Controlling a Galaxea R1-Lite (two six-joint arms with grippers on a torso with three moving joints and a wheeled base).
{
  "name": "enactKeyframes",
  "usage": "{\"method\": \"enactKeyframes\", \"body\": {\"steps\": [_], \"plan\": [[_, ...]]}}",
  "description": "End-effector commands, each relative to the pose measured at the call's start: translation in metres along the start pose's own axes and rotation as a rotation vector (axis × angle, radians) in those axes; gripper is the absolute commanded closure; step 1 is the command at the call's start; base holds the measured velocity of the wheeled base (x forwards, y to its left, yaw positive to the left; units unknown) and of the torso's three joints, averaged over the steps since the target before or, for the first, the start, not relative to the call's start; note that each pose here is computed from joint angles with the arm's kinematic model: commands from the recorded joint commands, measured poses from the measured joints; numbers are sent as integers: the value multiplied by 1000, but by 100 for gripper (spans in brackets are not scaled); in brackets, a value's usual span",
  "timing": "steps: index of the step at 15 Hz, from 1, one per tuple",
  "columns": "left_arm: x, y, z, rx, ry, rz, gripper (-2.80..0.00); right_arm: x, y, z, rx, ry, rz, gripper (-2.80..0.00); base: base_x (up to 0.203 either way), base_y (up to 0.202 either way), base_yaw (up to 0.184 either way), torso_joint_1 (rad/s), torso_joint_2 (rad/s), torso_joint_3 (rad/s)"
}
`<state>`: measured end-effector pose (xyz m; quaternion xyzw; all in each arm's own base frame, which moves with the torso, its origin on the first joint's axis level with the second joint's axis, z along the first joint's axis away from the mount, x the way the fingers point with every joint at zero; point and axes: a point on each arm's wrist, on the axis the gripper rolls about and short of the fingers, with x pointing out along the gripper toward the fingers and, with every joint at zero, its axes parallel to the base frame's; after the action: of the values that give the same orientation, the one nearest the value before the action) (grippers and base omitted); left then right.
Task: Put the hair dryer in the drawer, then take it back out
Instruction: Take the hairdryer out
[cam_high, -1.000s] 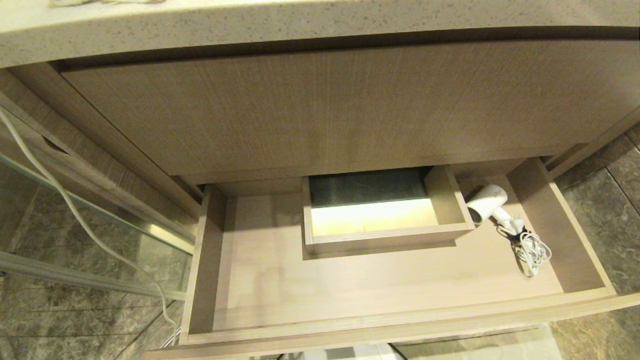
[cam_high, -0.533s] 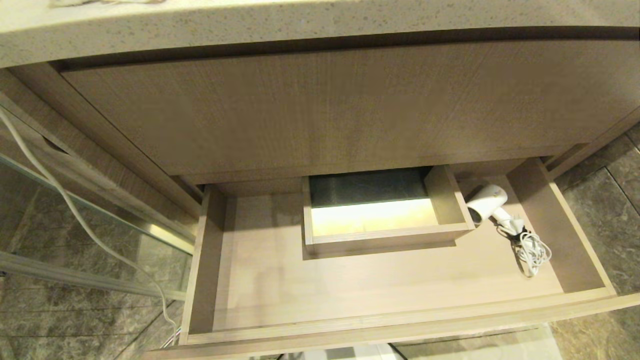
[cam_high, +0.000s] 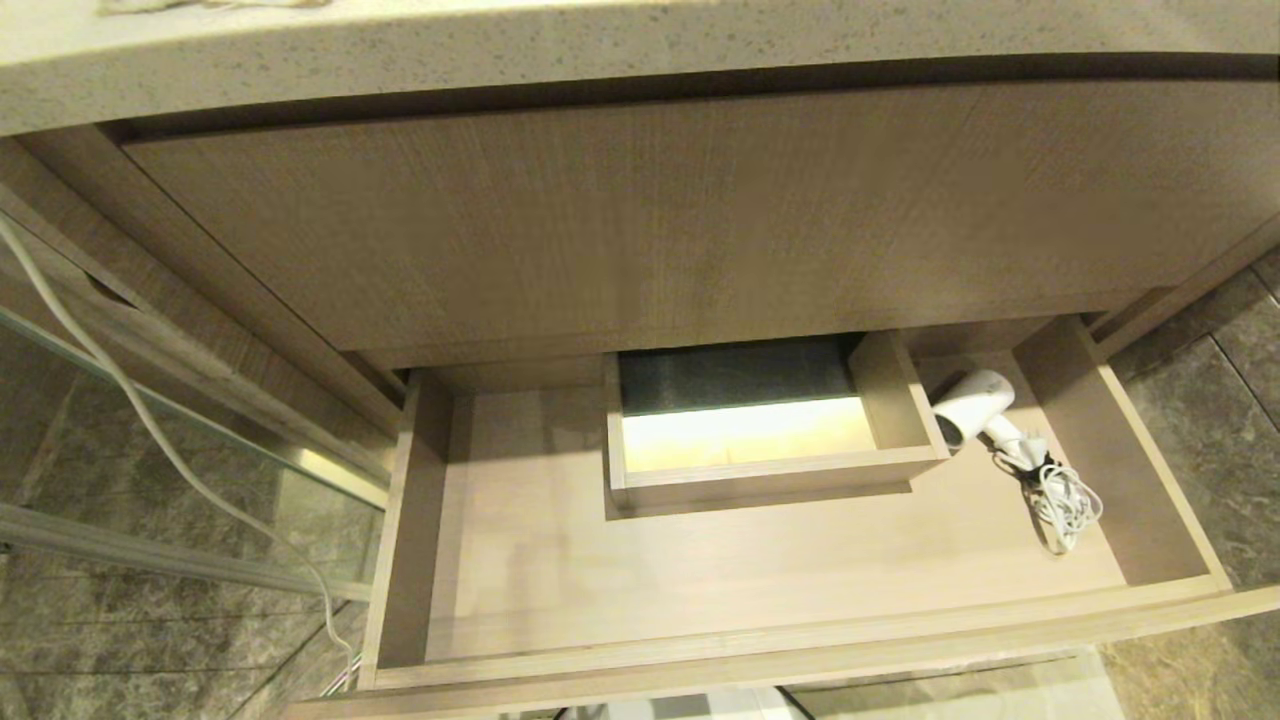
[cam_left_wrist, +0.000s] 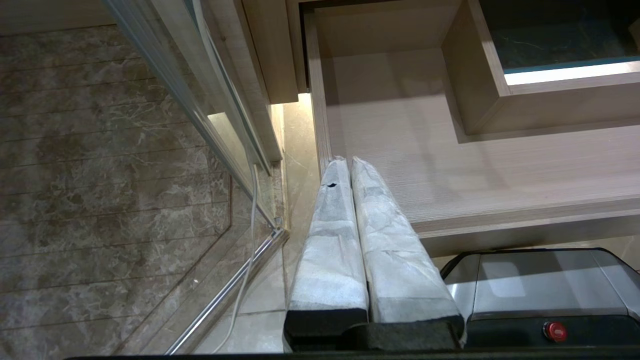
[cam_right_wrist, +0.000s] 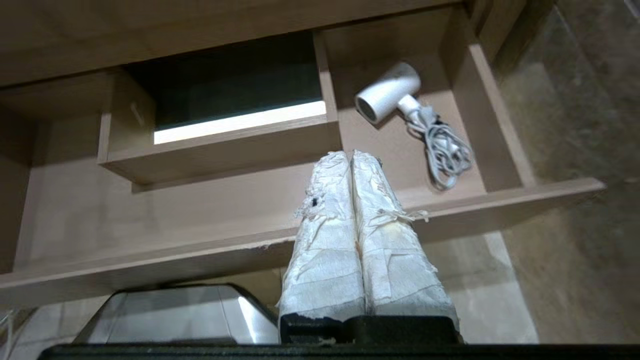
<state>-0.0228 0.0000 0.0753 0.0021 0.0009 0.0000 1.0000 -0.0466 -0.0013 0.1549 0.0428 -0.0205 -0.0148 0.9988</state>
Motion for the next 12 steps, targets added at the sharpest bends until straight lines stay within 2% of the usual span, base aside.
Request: {"method": "enactKeyframes", "body": {"steps": [1,4,7,9,10,12], "plan": [[0,0,0,0,0,0,0,30,4,43,-7,202,-40,0,0,0,0,0,0,0],[0,0,0,0,1,0,0,87,8,60,-37,439,-101,0,0,0,0,0,0,0],[0,0,0,0,1,0,0,154,9,50,-76,673,-173,0,0,0,0,0,0,0],[0,0,0,0,0,0,0,201,-1,37,-88,795,-244,0,0,0,0,0,0,0],[0,0,0,0,1,0,0,222,-9,29,-91,840,-270,-280,0,0,0,0,0,0],[0,0,0,0,1,0,0,262,-30,9,-165,942,-279,-280,0,0,0,0,0,0]]}}
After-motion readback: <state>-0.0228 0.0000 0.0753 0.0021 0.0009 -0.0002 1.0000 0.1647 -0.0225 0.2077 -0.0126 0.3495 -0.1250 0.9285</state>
